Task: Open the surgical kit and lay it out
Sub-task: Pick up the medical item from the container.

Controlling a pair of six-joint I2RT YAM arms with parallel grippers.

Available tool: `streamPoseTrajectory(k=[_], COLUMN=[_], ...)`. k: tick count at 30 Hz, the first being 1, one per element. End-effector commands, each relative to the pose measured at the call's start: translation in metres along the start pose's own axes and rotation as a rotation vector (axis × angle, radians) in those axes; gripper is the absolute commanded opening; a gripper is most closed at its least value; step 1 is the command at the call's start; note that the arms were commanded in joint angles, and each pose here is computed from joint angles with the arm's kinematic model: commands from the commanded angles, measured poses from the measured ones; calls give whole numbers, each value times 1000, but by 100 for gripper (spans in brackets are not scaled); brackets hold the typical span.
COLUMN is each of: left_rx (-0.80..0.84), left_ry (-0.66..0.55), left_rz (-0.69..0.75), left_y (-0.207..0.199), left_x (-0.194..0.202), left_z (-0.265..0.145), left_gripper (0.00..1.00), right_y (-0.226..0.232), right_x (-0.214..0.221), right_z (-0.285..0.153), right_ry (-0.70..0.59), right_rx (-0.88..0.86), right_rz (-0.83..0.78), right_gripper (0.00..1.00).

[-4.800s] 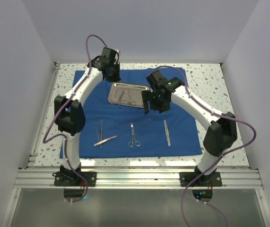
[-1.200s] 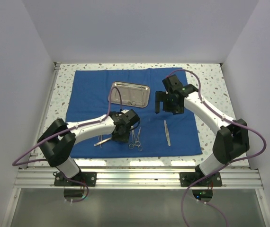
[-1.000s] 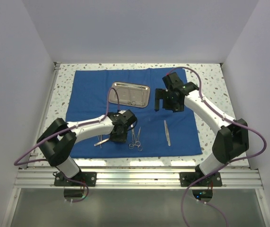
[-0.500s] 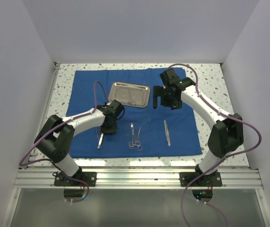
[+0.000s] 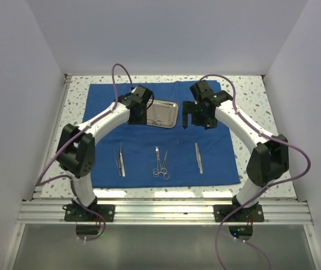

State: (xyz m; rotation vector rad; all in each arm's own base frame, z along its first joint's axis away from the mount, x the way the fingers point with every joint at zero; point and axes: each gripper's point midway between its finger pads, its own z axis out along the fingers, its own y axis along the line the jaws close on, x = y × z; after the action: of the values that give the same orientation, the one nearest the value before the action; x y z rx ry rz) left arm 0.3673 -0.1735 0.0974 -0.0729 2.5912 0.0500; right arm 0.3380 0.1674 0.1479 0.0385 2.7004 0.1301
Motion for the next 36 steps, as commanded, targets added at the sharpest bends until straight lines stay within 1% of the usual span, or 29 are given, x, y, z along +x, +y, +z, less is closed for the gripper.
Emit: streamPoseTrajectory(k=[1, 2, 3, 4, 5, 6, 7, 8, 9, 10, 11, 12, 13, 17, 22, 24, 25, 26, 28, 29, 34, 36], left_rx=[47, 50, 71, 63, 70, 93, 81, 99, 105, 98, 102, 114, 110, 126, 84, 58, 41, 37, 39, 37, 59, 89], left_ry=[-8, -4, -37, -9, -7, -32, -3, -26, -21, 0, 2, -15, 1, -9, 28, 64, 98, 109, 117, 144, 213, 223], left_rz=[53, 60, 54, 68, 71, 65, 72, 67, 68, 74, 74, 67, 72, 71, 98, 107, 118, 121, 124, 131, 154, 164], left_y=[-27, -32, -42, -48, -53, -63, -67, -75, -80, -83, -86, -92, -94, -103, -96, -88, -81, -78, -74, -69, -62, -68], left_x=[-28, -32, -51, -47, -50, -65, -59, -72, -73, -67, -68, -77, -72, -79, -67, -52, -36, -30, -23, -11, 23, 27], left_z=[17, 22, 20, 38, 44, 43, 62, 62, 67, 82, 87, 88, 99, 108, 122, 125, 131, 132, 128, 126, 118, 113], left_gripper=[42, 41, 41, 40, 39, 39, 38, 38, 38, 37, 37, 37, 37, 37, 37, 36, 36, 36, 35, 35, 34, 34], right_y=[-3, -4, -5, -6, -9, -10, -12, -14, -15, -17, -18, -19, -21, -24, -24, -25, -25, -24, -25, -24, -26, -26], right_x=[-7, -4, -3, -2, 1, 2, 6, 8, 10, 13, 15, 16, 19, 20, 14, 11, 10, 9, 10, 11, 14, 16], right_z=[-15, -16, -16, -19, -19, -20, -20, -21, -22, -22, -22, -23, -22, -21, -18, -16, -15, -14, -12, -11, -8, -8], right_ry=[-28, -23, -20, -25, -20, -18, -13, -11, -6, 0, 2, 3, 7, 12, 9, 13, 10, 12, 19, 22, 29, 33], right_rx=[-2, 0, 2, 1, 9, 12, 14, 21, 24, 27, 29, 35, 39, 54, 62, 65, 65, 62, 62, 60, 59, 56], right_rz=[-6, -6, -4, -3, -2, -3, -4, -6, -8, -8, -9, -9, -9, -9, -3, 0, 4, 4, 6, 7, 9, 6], right_gripper=[98, 99, 98, 98, 98, 98, 98, 98, 98, 98, 98, 98, 98, 99, 98, 98, 98, 98, 99, 99, 98, 98])
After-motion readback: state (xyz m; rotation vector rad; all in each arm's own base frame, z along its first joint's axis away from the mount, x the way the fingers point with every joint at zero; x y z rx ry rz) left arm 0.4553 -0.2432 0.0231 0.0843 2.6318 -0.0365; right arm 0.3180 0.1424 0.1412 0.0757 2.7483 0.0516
